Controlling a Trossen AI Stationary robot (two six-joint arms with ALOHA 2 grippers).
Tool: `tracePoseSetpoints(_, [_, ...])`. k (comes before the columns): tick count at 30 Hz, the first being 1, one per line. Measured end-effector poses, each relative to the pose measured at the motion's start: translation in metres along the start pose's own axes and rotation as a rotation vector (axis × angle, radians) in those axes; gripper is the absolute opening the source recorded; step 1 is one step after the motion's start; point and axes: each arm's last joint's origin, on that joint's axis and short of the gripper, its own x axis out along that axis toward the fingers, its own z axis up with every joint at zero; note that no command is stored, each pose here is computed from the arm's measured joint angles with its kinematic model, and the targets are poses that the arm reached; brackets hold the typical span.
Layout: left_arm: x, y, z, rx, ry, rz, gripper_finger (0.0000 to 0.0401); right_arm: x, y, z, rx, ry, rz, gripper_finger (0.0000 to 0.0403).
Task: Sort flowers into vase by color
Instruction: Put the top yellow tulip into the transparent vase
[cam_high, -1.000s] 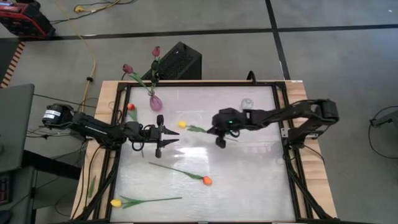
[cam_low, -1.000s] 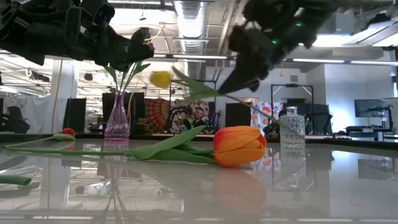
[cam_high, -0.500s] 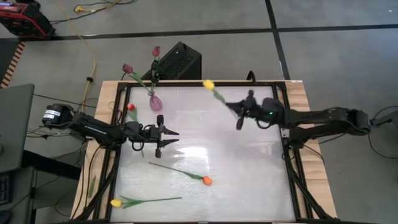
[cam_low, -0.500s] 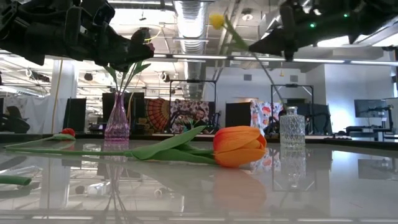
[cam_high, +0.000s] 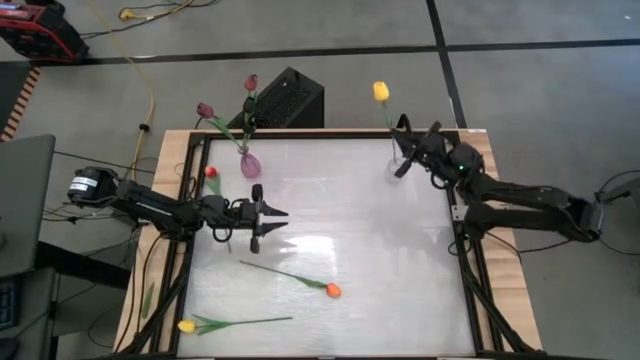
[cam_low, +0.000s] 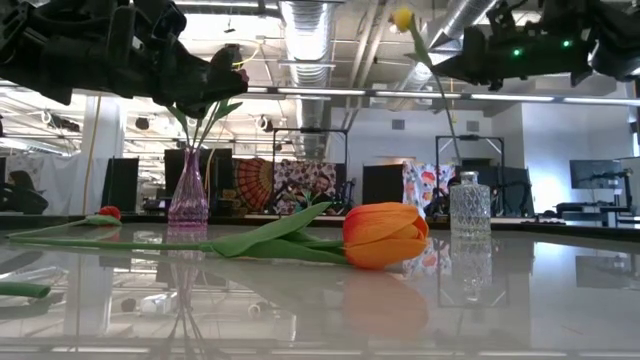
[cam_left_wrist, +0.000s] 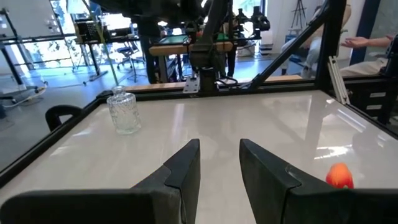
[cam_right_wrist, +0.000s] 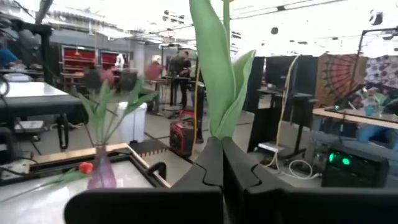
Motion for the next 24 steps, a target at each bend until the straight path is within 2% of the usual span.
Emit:
tracePoseSetpoints(10, [0.0,0.001,0.0,-0.042,0.0,0.047,0.0102,-0.001,-0.012,0.0,-0.026,0.006,0.006,0.0016])
tracePoseSetpoints(24, [0.0,0.003,0.0,-0.073,0.0,0.113,0.0102,-0.002,-0.017,-0.016,-0.06,0.163,-0.002,0.0016])
